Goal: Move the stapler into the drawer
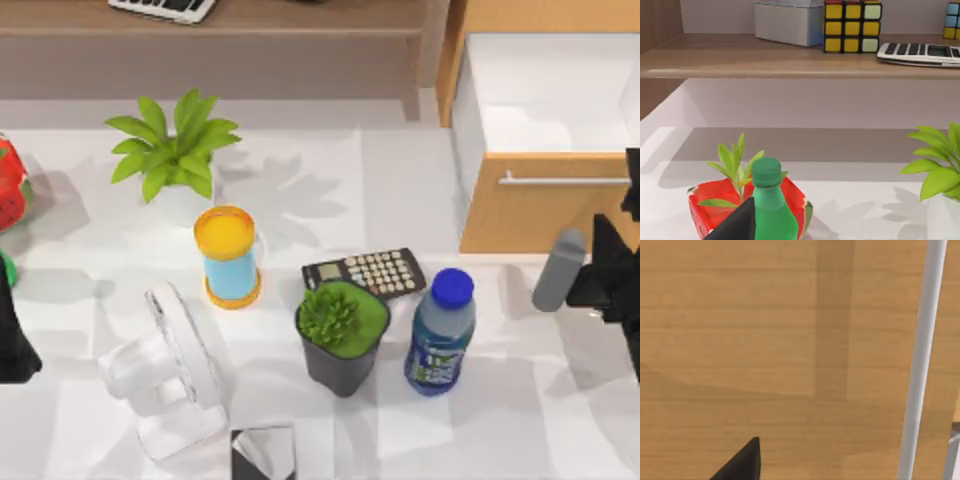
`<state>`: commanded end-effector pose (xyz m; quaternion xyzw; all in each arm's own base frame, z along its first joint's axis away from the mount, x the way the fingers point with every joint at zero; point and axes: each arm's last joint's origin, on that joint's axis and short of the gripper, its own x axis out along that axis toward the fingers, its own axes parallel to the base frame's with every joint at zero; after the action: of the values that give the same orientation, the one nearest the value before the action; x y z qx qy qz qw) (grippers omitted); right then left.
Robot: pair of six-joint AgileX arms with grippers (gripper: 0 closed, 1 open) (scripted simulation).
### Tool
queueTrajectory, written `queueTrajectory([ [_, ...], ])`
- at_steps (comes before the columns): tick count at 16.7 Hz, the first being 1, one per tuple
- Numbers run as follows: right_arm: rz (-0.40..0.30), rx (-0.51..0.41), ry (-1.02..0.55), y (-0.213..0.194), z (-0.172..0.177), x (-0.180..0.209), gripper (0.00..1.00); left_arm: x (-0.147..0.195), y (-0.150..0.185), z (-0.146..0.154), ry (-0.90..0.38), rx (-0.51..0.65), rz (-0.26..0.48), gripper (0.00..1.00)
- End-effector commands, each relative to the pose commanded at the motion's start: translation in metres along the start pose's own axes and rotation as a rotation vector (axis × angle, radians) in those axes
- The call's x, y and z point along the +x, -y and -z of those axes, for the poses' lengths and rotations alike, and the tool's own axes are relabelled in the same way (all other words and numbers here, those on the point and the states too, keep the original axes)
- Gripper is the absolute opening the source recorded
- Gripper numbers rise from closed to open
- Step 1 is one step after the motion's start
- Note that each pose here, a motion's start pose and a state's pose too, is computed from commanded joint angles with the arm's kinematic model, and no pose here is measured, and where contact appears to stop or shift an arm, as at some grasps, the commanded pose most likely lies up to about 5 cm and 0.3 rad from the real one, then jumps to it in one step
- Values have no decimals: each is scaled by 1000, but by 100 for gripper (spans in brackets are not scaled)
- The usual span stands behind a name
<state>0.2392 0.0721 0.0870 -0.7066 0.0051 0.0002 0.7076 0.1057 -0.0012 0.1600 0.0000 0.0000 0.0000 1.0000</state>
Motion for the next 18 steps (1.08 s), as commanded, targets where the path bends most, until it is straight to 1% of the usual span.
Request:
queueTrajectory([
  [3, -1, 0, -1, 0, 0, -13, 100, 0, 0, 0, 0, 0, 0, 100],
  [6, -1, 0, -2, 0, 0, -16, 100, 0, 0, 0, 0, 0, 0, 100],
  [7, -59, -22, -4, -11, 1, -16, 100, 0, 0, 0, 0, 0, 0, 100],
  [10, -55, -17, 9, -9, 0, -16, 100, 0, 0, 0, 0, 0, 0, 100],
  [15, -47, 2, 115, 11, -9, -18, 100, 0, 0, 0, 0, 0, 0, 100],
  [18, -80, 8, 206, 23, -16, -24, 100, 0, 0, 0, 0, 0, 0, 100],
])
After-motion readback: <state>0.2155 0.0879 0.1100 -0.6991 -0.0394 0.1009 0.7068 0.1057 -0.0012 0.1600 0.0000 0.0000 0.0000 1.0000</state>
